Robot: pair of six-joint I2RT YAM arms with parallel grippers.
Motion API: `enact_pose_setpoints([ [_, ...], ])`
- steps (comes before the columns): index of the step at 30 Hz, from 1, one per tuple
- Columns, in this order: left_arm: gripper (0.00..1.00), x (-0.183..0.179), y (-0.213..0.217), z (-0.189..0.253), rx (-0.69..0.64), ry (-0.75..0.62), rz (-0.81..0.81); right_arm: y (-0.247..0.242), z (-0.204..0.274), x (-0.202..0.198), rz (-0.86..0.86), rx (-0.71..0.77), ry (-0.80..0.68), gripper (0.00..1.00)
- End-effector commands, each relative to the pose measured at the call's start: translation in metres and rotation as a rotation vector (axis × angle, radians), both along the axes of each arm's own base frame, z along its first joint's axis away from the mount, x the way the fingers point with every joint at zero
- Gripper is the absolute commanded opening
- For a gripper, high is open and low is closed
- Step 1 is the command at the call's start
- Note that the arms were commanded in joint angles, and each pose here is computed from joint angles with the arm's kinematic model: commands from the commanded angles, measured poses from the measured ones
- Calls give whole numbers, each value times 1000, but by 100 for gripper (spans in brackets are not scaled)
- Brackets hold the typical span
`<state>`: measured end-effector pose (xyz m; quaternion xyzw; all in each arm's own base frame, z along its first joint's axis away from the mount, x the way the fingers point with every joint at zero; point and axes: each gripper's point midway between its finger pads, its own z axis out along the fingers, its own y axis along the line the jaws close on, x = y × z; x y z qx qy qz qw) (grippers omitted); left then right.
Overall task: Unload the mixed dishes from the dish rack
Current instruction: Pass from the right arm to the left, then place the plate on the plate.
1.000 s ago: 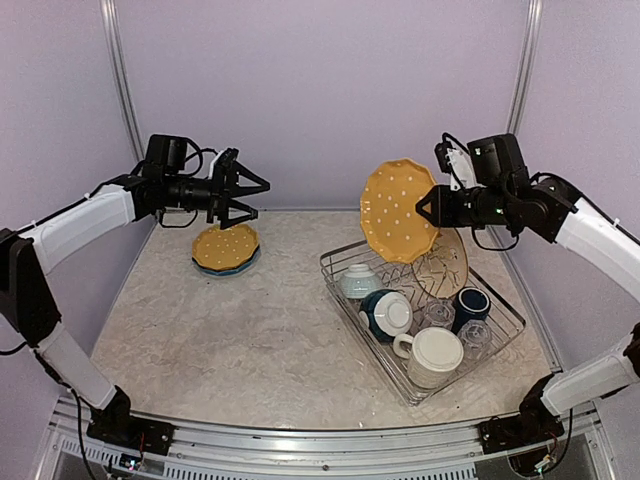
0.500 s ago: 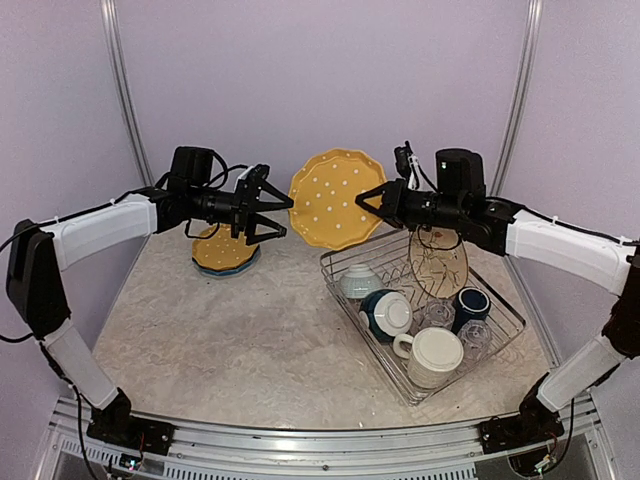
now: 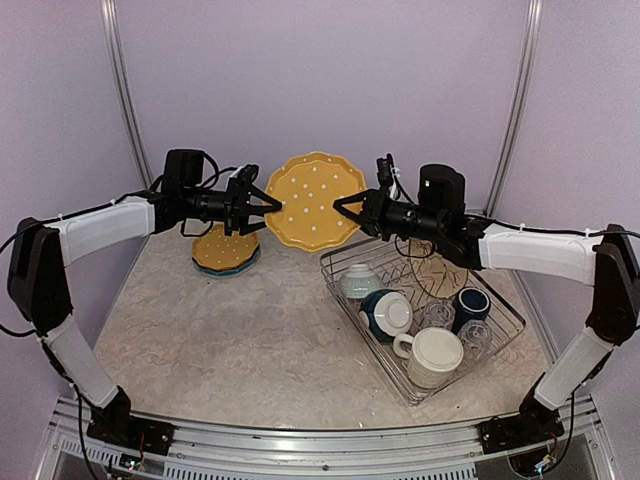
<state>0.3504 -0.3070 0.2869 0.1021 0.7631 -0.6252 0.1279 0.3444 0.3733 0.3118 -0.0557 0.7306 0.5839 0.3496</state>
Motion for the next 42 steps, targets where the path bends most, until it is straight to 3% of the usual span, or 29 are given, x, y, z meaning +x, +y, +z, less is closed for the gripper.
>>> enact_pose_setpoints([
  [1,37,-4,0,11,-36,-40,-17,8,55,-9,45,191,-132,0],
  [6,32,-5,2,17,-37,-54,-7,19,49,-10,70,206,-115,0],
  [13,0,0,6,13,-11,-46,25,25,42,-7,80,194,-106,0],
  [14,0,2,9,12,-3,-46,39,23,39,-6,66,182,-102,0],
  [15,0,5,12,12,3,-49,50,21,35,-4,52,162,-98,5],
  [16,0,9,16,12,10,-50,67,20,33,-2,41,136,-97,17],
  [18,0,18,27,10,22,-44,110,15,27,2,19,70,-103,49],
  [20,0,25,37,10,34,-46,150,7,17,7,-26,-16,-99,74],
  [23,0,39,59,7,80,-67,240,-15,4,11,-109,-144,-100,98],
  [28,0,70,106,-5,131,-19,377,-59,7,9,-234,-318,-155,100],
  [34,0,105,161,-44,231,80,528,-102,16,-8,-339,-420,-211,100],
  [42,0,133,192,-85,293,149,610,-148,36,-26,-460,-529,-275,100],
])
